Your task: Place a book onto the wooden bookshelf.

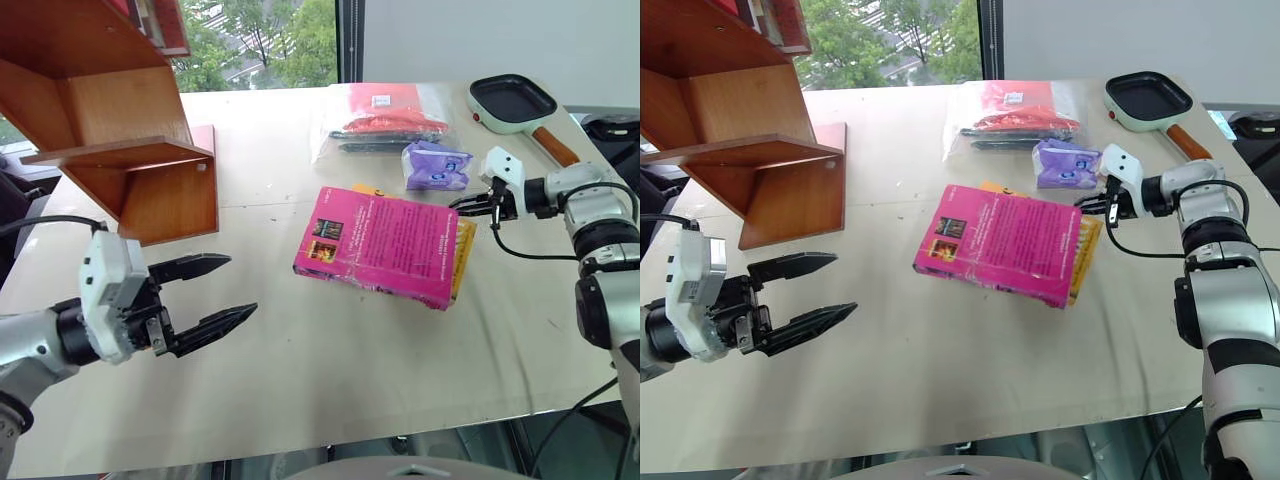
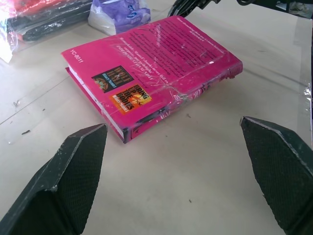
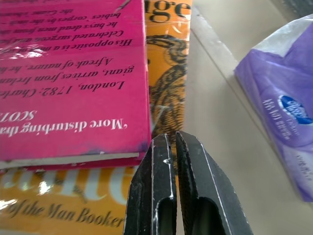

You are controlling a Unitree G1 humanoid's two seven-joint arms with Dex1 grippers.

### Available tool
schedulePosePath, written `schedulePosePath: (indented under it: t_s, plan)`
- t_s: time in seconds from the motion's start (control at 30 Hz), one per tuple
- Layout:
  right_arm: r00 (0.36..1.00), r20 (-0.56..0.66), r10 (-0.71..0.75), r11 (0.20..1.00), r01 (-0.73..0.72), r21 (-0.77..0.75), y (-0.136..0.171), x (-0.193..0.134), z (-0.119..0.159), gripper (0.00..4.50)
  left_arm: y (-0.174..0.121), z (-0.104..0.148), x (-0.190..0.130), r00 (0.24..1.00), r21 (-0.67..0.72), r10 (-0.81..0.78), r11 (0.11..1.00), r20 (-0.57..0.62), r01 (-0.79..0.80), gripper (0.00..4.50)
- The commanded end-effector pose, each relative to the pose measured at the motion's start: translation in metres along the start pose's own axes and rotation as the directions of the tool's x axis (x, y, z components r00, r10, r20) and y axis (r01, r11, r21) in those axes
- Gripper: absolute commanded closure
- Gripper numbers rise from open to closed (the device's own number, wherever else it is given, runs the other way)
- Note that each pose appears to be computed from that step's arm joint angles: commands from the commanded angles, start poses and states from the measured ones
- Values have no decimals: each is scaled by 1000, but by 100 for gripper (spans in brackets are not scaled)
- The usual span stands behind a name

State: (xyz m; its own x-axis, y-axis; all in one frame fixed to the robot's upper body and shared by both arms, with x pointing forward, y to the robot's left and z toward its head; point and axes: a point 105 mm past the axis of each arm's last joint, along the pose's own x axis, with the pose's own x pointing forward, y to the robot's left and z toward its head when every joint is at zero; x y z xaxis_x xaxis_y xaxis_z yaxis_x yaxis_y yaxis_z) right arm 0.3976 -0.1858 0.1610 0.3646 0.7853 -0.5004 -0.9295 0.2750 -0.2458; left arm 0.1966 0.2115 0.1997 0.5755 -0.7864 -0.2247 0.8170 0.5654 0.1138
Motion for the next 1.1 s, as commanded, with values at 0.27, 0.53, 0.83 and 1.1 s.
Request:
schedulePosePath:
  t_s: [0.27,0.53,0.83,1.1]
  plan:
    - [992,88,87,996,-88,17,17,-12,6,445,2,4,3,1000,32,-31,999,2,31,0]
    - [988,104,117,991,-124,58,32,-9,-2,445,0,3,2,999,24,-38,999,-6,38,0]
    - [986,124,108,989,-120,90,38,-19,-4,445,-1,2,2,999,18,-44,999,-11,44,0]
    - [970,215,-112,992,96,81,27,-74,0,445,-49,-3,40,965,-384,-66,909,254,163,0]
